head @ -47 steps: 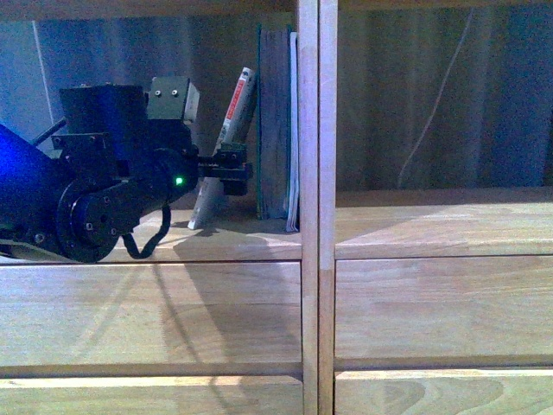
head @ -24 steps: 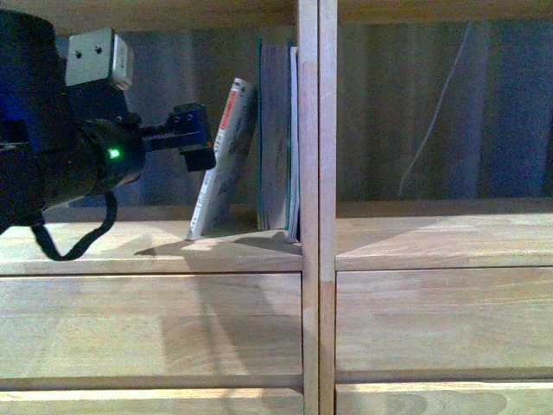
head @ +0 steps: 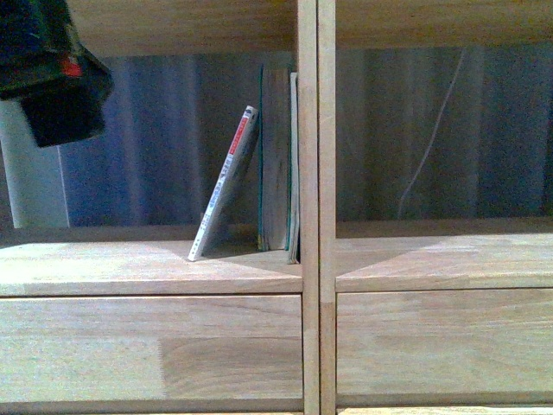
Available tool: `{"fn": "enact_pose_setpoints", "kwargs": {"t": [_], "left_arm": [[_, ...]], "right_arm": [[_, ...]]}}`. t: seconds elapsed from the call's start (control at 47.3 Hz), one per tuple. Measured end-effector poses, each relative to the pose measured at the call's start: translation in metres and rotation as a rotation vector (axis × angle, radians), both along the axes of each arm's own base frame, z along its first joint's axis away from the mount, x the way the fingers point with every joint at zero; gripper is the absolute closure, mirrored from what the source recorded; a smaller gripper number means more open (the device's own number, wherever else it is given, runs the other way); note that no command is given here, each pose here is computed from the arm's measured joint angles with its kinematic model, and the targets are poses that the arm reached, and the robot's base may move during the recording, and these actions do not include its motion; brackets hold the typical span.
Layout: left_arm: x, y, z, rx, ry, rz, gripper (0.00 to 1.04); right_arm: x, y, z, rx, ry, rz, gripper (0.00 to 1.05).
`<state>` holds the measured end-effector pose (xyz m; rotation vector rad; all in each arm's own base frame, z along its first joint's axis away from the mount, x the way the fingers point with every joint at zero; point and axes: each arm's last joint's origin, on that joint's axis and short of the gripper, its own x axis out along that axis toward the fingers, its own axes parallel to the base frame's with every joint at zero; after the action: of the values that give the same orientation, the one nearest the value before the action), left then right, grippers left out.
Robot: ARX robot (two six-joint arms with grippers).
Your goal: Organize books on shelf
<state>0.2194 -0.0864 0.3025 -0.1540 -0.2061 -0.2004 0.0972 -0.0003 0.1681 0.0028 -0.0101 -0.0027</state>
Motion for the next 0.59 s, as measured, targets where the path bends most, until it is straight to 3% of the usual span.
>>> {"fn": "enact_pose_setpoints", "kwargs": {"t": [0.254,0.36,0.444,0.508,0.592], "left_arm": [[-0.099,0.015,-0.015,0.140,-0.058,0.234,0.07],[-0.118,0.032,-0.034,0.154,-0.038,0.378,0.07],[-0.122,0.039,-0.050,0.153,-0.011,0.398,0.07],[-0.121,0.042,-0.060,0.185,0.058,0.285,0.18],[-0.122,0.050,-0.094,0.205,0.181,0.195,0.37]], "right_arm": [[0.000,0.000,0.000,0.000,0.000,0.000,0.07],[0.000,0.000,0.000,0.000,0.000,0.000,0.07],[0.000,0.000,0.000,0.000,0.000,0.000,0.07],[0.000,0.000,0.000,0.000,0.000,0.000,0.07],[0.000,0.000,0.000,0.000,0.000,0.000,0.07]]}}
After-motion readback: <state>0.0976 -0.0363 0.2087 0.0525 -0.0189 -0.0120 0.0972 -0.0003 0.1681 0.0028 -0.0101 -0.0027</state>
